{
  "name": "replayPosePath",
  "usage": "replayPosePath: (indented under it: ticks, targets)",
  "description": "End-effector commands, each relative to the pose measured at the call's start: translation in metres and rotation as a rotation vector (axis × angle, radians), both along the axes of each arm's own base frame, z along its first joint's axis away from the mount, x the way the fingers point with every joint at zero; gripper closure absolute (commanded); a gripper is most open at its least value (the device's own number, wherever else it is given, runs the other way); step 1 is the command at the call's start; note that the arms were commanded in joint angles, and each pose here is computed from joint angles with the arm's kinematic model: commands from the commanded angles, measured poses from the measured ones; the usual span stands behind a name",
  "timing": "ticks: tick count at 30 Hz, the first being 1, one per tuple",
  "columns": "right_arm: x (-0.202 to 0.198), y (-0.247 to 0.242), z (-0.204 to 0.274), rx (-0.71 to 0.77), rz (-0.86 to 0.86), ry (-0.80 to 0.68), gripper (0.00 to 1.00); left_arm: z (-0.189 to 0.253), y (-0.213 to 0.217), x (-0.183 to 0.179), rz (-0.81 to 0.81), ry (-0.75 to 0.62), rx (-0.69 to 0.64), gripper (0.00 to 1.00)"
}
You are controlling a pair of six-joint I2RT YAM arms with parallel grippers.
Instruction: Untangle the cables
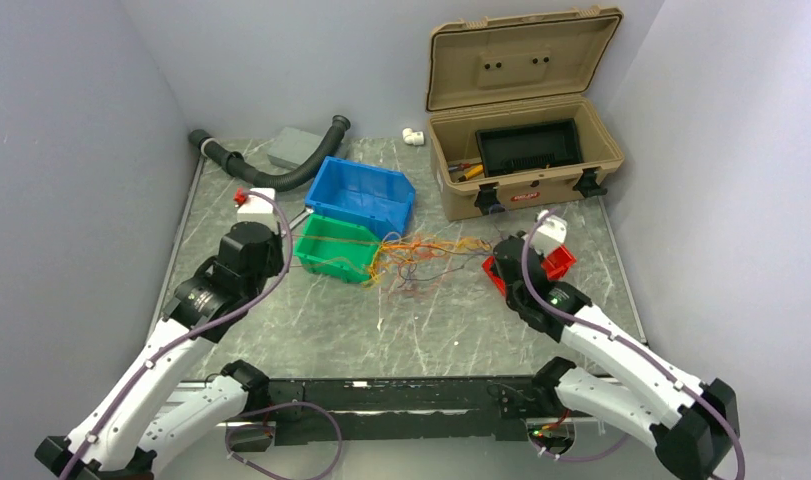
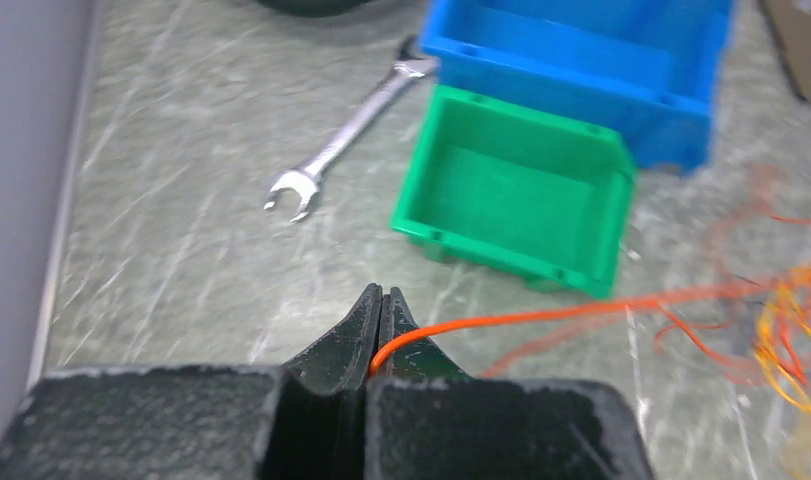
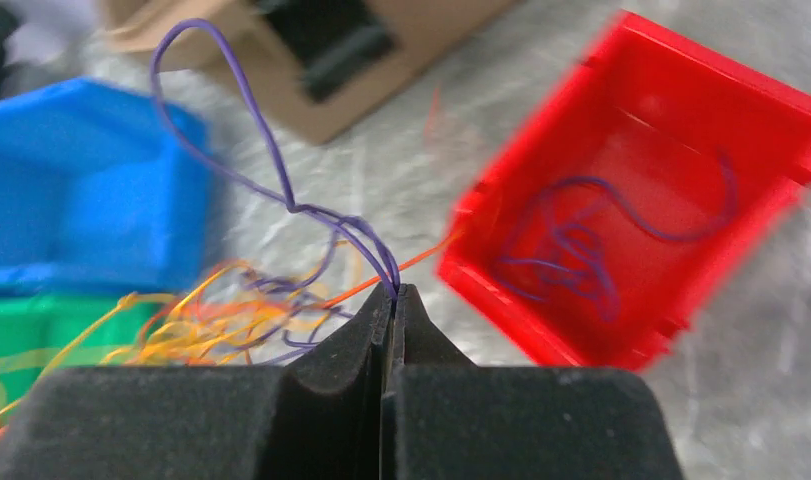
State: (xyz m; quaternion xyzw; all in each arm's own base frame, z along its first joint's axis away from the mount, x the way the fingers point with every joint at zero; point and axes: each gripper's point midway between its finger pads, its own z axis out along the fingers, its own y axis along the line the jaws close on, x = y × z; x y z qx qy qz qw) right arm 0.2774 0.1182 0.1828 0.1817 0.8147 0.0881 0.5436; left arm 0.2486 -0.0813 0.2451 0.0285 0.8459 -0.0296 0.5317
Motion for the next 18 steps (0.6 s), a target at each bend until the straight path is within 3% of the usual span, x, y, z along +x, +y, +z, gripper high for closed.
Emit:
replayPosePath:
  ticks: [1, 8, 11, 12, 14, 16, 18]
  targets:
    - [-0.012, -0.047, -0.010, 0.069, -0.204, -0.055, 1.00, 0.010, 0.062, -0.002, 0.316, -0.083, 0.011, 1.00]
    - [-0.003, 0.007, 0.013, 0.060, 0.149, -0.151, 1.00, 0.029, 0.059, -0.011, 0.236, -0.214, -0.061, 1.00]
    - [-0.001, 0.038, 0.024, 0.031, 0.334, -0.174, 0.97, 0.037, 0.030, -0.015, 0.028, -0.263, -0.083, 1.00]
    - [-0.003, 0.051, 0.027, 0.020, 0.415, -0.184, 0.89, 0.039, 0.016, -0.017, -0.062, -0.283, -0.098, 1.00]
    - [-0.009, 0.079, 0.036, 0.018, 0.593, -0.228, 0.55, 0.047, -0.013, -0.023, -0.235, -0.333, -0.136, 1.00]
    - [-0.023, 0.106, 0.042, 0.040, 0.773, -0.265, 0.31, 0.053, -0.034, -0.030, -0.369, -0.351, -0.160, 1.00]
    - [-0.036, 0.129, 0.043, 0.074, 0.925, -0.283, 0.21, 0.050, -0.052, -0.035, -0.472, -0.328, -0.175, 1.00]
